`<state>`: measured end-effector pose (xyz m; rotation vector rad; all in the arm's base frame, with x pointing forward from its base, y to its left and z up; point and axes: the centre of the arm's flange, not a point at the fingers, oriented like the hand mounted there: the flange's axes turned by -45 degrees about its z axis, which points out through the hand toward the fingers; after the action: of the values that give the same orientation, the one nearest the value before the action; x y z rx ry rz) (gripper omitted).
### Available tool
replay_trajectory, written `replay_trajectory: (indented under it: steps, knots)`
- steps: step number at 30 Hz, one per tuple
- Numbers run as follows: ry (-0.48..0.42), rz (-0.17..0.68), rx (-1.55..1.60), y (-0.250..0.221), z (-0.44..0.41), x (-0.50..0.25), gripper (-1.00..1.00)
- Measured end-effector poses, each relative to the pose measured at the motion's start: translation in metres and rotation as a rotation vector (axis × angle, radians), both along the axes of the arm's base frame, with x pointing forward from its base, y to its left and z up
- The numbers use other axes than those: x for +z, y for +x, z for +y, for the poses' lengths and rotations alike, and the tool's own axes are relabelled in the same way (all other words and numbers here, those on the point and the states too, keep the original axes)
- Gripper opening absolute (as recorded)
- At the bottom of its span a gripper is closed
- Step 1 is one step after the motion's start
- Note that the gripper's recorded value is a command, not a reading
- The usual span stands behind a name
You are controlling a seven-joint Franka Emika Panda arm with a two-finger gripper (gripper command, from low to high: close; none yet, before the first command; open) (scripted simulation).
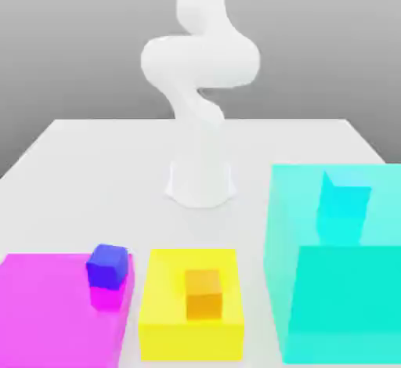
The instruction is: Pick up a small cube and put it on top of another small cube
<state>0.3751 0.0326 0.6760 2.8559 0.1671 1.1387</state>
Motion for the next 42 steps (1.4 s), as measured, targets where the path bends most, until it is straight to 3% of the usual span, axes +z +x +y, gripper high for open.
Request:
replay_trajectory:
  steps: [5, 10, 26, 31, 42]
  knots:
    - [-0.280, 0.062, 0.329, 0.027, 0.092, -0.083, 0.00]
    - [-0.518, 0.085, 0.698, 0.011, 0.178, -0.166, 0.00]
    - [-1.070, 0.026, 2.030, -0.165, 0.328, -0.392, 0.00]
    - [-1.133, 0.055, 2.281, -0.175, 0.325, -0.425, 0.00]
    - [-1.141, 0.111, 2.597, -0.174, 0.300, -0.462, 0.00]
